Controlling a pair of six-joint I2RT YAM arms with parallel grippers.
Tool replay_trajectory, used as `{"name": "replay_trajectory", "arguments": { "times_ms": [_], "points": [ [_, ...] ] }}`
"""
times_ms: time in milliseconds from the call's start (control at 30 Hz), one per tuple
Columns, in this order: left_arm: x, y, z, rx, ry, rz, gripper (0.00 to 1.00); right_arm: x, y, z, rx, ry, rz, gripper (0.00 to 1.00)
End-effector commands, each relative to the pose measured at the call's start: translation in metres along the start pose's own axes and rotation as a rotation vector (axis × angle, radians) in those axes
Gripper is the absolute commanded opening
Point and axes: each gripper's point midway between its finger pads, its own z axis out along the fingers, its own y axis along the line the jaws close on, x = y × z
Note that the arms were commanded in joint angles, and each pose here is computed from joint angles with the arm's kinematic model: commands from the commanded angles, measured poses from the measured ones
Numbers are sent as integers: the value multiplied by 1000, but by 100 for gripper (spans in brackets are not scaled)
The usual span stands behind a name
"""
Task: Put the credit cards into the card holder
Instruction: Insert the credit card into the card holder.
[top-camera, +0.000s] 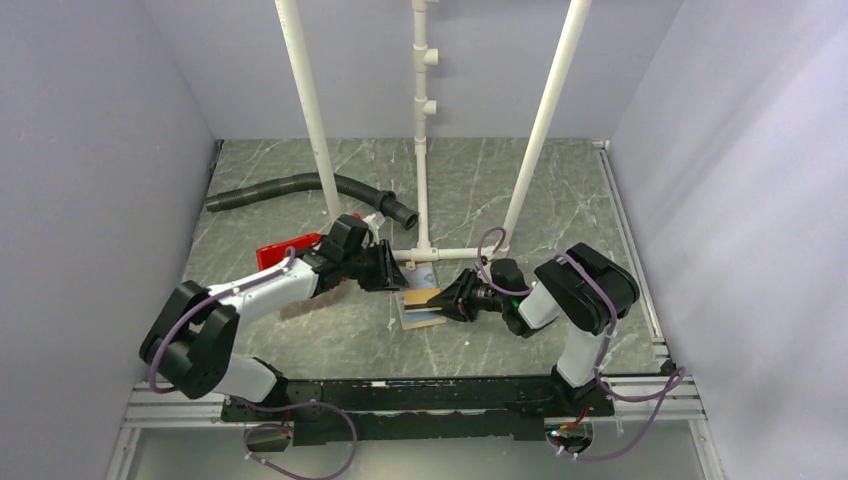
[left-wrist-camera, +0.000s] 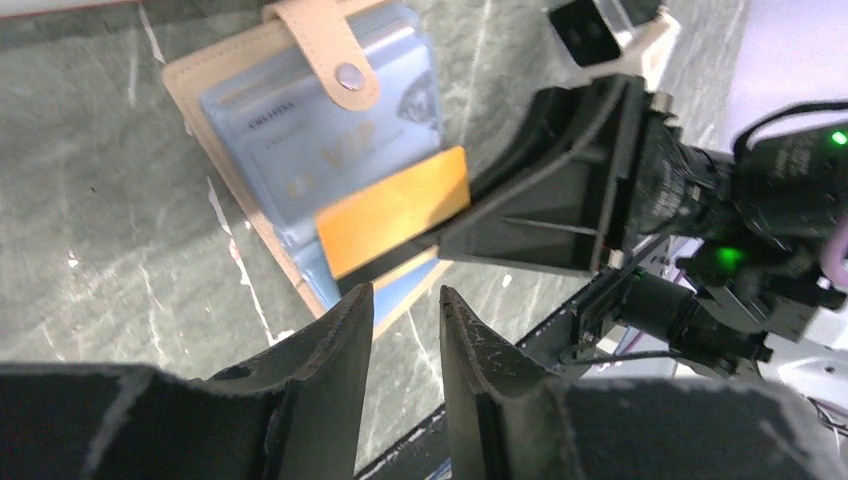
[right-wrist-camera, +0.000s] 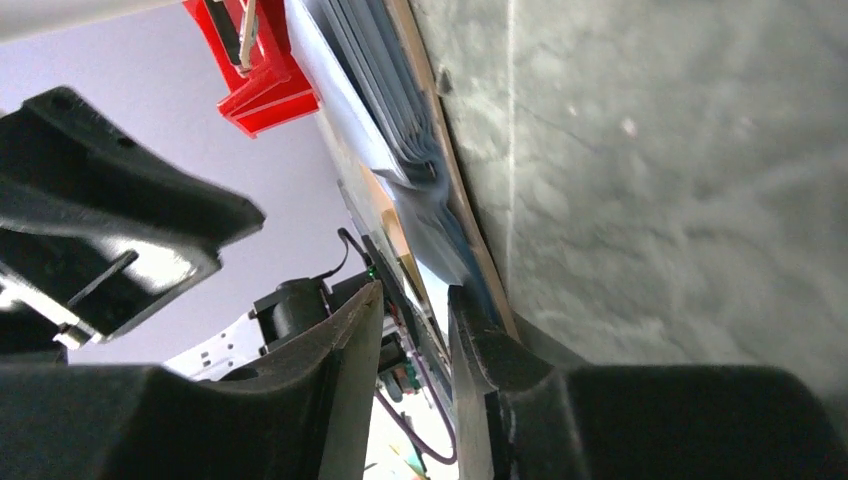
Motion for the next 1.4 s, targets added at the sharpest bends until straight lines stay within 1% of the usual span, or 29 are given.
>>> {"name": "replay_trajectory", "arguments": {
  "times_ms": [0, 100, 233, 300, 433, 500, 700, 767, 833, 900, 1067, 1200, 1367],
  "points": [
    [-12, -8, 13, 42, -3, 0, 36, -6, -7, -12, 20, -48, 8, 34],
    [-13, -11, 19, 62, 5, -9, 36, -10, -1, -12, 7, -58, 0, 35],
    [-14, -10, 20, 60, 2, -9, 35, -12, -2, -11, 6, -60, 8, 34],
    [-16, -11, 20, 56, -1, 0, 35, -11, -2, -10, -3, -52, 16, 31],
    [-22, -11, 20, 40, -15, 14, 36, -9, -2, -8, -24, -32, 45, 18],
    [-26, -9, 22, 23, -27, 21, 37, -9, -5, -6, -15, -26, 62, 13],
    [-39, 13, 27, -102, -70, 55, 39, -9, -9, -2, 24, -13, 88, 10],
    [-41, 21, 29, -136, -79, 57, 41, -9, -14, -1, 53, -10, 106, 9],
    [-43, 27, 32, -157, -84, 59, 43, -8, -17, -1, 64, -7, 117, 6],
    [-43, 32, 36, -175, -85, 54, 45, -6, -19, -1, 73, -3, 132, 5],
    [-42, 42, 46, -192, -75, 52, 45, -1, -22, 1, 93, 11, 161, 5],
    [-40, 44, 49, -187, -76, 49, 42, 2, -23, 3, 110, 28, 187, 5],
    [-34, 43, 52, -165, -58, 34, 37, 9, -34, 3, 172, 43, 221, 4]
  ]
}}
